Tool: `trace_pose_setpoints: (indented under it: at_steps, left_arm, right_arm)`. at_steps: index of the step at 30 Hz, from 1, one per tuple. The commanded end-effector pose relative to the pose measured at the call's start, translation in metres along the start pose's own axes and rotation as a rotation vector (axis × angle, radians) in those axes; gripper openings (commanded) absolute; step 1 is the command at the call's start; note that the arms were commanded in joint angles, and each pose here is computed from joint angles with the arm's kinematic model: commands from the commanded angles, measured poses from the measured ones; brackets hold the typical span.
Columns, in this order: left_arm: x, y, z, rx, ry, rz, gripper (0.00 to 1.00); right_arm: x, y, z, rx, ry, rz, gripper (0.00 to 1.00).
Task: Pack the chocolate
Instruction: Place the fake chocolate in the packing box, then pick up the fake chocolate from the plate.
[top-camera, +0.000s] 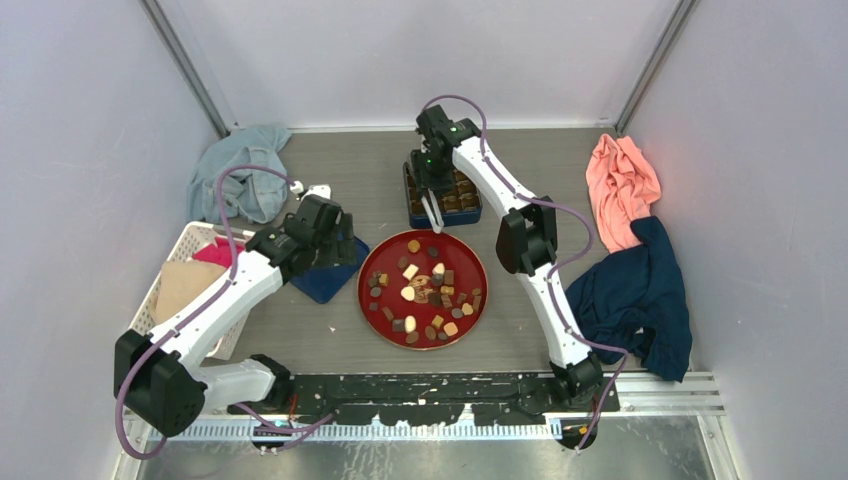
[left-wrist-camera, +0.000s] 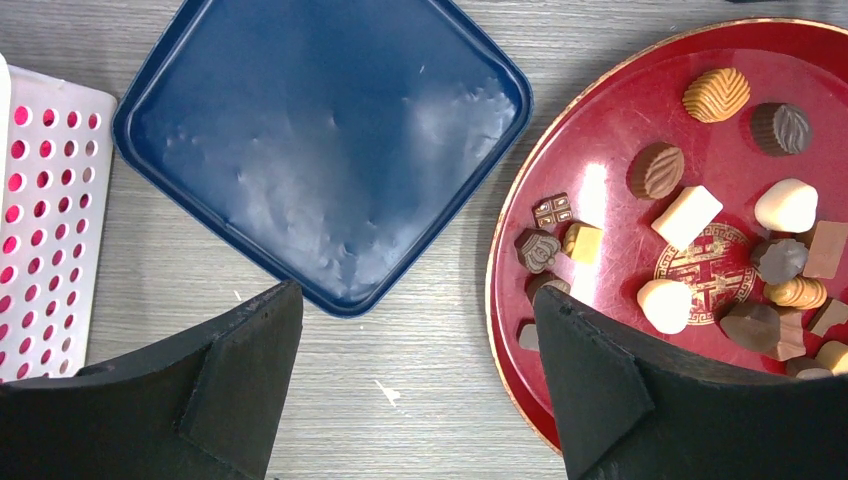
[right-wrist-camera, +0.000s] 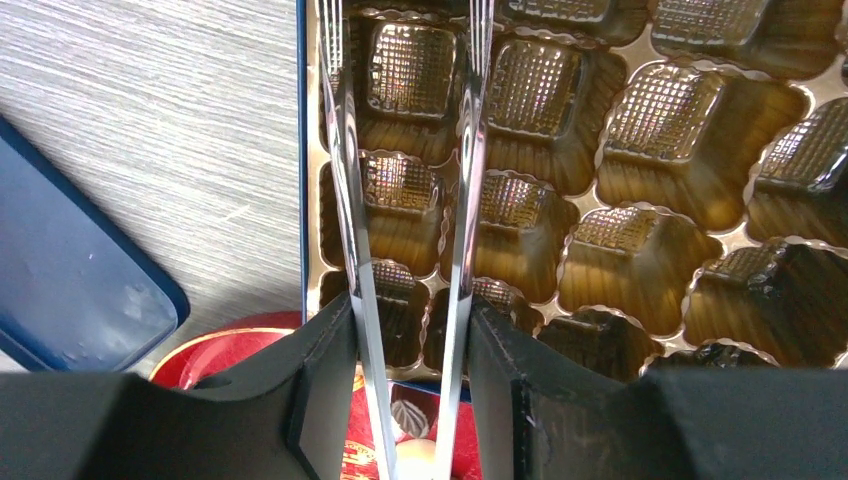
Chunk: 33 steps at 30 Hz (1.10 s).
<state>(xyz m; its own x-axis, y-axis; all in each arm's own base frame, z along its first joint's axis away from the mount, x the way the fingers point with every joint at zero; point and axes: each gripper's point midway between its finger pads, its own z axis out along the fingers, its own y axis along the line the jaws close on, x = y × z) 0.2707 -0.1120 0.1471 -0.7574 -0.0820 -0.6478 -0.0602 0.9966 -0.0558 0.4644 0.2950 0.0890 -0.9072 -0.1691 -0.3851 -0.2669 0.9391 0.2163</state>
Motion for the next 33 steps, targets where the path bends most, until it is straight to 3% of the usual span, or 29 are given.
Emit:
trace_pose_setpoints:
  at_steps: [1, 6, 13, 24, 29, 33]
  left_arm:
    - [-0.011, 0.003, -0.004, -0.01, -0.037, -0.004, 0.86]
    - [-0.01, 0.003, -0.004, -0.007, -0.038, -0.01, 0.86]
    - [-0.01, 0.002, -0.004, -0.002, -0.035, -0.012, 0.86]
    - [-0.008, -0.003, -0.006, 0.025, -0.029, -0.031, 0.86]
    - [-0.009, -0.003, -0.009, 0.036, -0.04, -0.035, 0.86]
    - [-0.01, -0.005, -0.01, 0.05, -0.05, -0.038, 0.86]
  right_arm:
    - [-0.023, 0.014, -0.025, -0.05, -0.088, -0.011, 0.48]
    - [-0.023, 0.015, -0.027, -0.054, -0.089, -0.017, 0.53]
    - [-0.027, 0.016, -0.037, -0.059, -0.107, -0.018, 0.49]
    - [-0.026, 0.017, -0.094, -0.045, -0.174, -0.031, 0.23]
    - [0.004, 0.012, -0.131, -0.041, -0.183, -0.02, 0.2]
    - [0.061, 0.001, -0.148, 0.004, -0.127, -0.02, 0.2]
